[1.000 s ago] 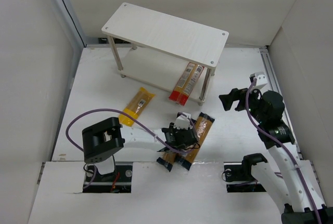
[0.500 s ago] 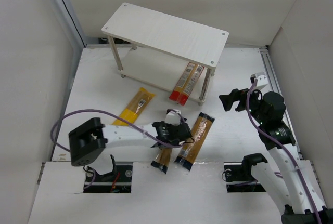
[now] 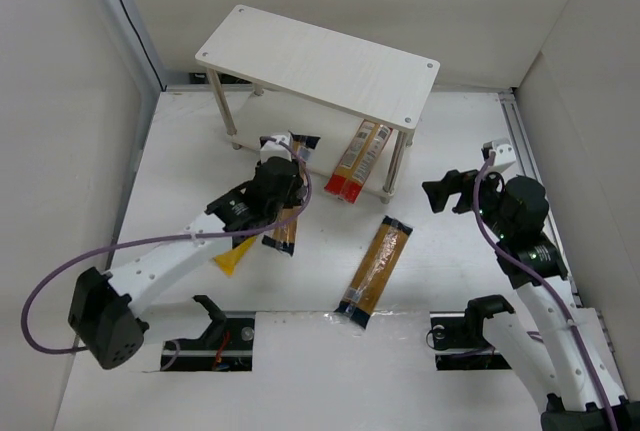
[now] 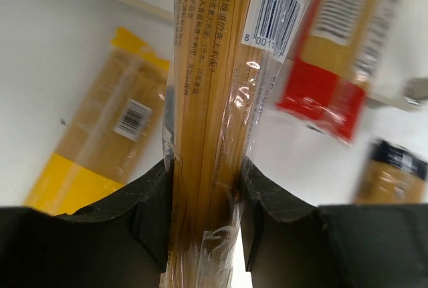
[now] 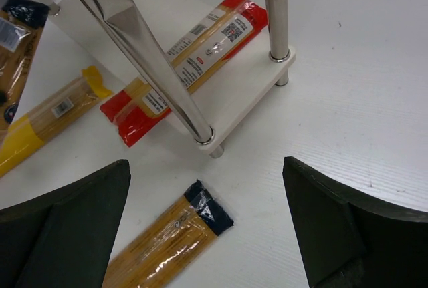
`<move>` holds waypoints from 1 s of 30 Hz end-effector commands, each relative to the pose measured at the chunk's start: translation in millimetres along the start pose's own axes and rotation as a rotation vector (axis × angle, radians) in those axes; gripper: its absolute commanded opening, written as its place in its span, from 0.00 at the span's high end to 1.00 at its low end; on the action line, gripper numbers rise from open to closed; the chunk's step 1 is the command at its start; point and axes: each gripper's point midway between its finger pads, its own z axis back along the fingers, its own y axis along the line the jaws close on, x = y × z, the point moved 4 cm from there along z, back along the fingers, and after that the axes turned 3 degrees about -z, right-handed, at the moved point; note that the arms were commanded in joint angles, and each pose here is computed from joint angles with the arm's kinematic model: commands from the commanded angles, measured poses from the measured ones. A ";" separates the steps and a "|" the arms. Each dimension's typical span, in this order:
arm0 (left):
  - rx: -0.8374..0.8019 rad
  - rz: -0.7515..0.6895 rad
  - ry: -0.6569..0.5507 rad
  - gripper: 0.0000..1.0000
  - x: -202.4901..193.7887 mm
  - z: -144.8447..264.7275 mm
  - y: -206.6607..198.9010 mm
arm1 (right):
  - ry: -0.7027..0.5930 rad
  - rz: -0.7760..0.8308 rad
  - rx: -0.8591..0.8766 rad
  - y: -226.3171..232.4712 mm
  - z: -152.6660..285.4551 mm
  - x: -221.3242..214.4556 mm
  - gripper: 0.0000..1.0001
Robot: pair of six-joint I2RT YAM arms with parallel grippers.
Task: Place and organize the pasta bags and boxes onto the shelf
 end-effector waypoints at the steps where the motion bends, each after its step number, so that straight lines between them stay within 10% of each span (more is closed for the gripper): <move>1: -0.047 -0.013 -0.185 1.00 74.4 -21.3 -4.2 | -0.046 0.030 0.003 2.0 -2.7 13.3 0.00; 11: -0.105 -0.064 -0.316 1.00 142.1 -95.9 10.1 | -0.021 0.023 -0.023 -3.0 -9.9 10.6 0.00; 25: -0.136 -0.106 -0.185 0.99 157.5 -211.9 -8.2 | -0.022 0.021 -0.069 -9.0 -10.7 12.2 0.00; 27: -0.103 -0.082 -0.144 0.51 158.3 -226.0 -8.3 | -0.022 0.021 -0.069 -9.0 -10.7 12.2 0.00; 30: -0.067 -0.061 -0.070 0.43 146.6 -231.1 0.2 | -0.031 0.023 -0.067 -8.2 -8.9 13.9 0.00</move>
